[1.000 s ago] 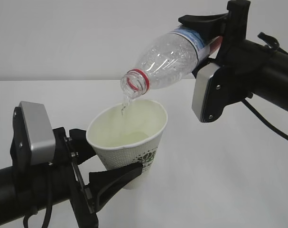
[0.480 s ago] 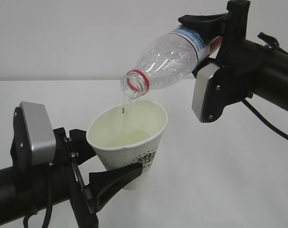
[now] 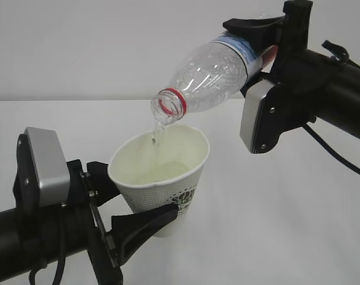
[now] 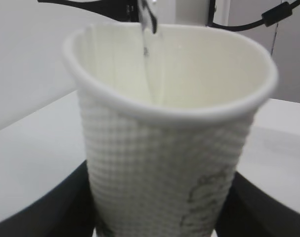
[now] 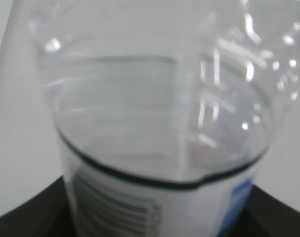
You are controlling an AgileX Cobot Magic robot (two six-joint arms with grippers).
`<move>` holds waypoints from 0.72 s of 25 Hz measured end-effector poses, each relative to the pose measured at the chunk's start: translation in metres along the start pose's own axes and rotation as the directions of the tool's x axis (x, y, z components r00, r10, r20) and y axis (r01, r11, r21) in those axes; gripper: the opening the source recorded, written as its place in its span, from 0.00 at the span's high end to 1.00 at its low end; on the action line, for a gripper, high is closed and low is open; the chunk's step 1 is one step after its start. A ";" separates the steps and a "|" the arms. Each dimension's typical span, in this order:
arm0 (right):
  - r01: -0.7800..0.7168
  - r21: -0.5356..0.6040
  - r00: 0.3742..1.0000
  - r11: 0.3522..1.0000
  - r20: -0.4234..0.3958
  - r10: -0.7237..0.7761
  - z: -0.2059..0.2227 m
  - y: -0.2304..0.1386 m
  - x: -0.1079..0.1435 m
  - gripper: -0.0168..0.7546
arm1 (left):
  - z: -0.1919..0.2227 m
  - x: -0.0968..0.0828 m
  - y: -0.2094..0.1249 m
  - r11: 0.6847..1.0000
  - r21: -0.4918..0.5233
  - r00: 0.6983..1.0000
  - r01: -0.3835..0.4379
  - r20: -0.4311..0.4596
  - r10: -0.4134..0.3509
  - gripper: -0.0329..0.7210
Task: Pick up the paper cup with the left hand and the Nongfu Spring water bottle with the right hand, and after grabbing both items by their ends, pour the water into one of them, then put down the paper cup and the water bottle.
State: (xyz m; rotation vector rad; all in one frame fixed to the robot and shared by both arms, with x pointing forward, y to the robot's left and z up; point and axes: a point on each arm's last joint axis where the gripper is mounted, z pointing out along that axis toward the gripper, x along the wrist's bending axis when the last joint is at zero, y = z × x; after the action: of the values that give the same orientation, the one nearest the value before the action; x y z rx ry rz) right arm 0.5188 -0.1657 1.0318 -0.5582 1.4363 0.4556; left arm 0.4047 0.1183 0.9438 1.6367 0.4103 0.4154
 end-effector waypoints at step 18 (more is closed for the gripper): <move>0.013 0.002 1.000 1.000 0.000 -0.013 0.000 0.000 0.000 0.36 | 0.000 0.000 -0.001 1.000 0.006 1.000 0.001 -0.001 -0.001 0.33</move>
State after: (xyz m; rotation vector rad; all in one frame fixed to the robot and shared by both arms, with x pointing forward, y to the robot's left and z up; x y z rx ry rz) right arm 0.5188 -0.1658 1.0318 -0.5659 1.4319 0.4442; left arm 0.4047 0.1183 0.9433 1.6422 0.4129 0.4145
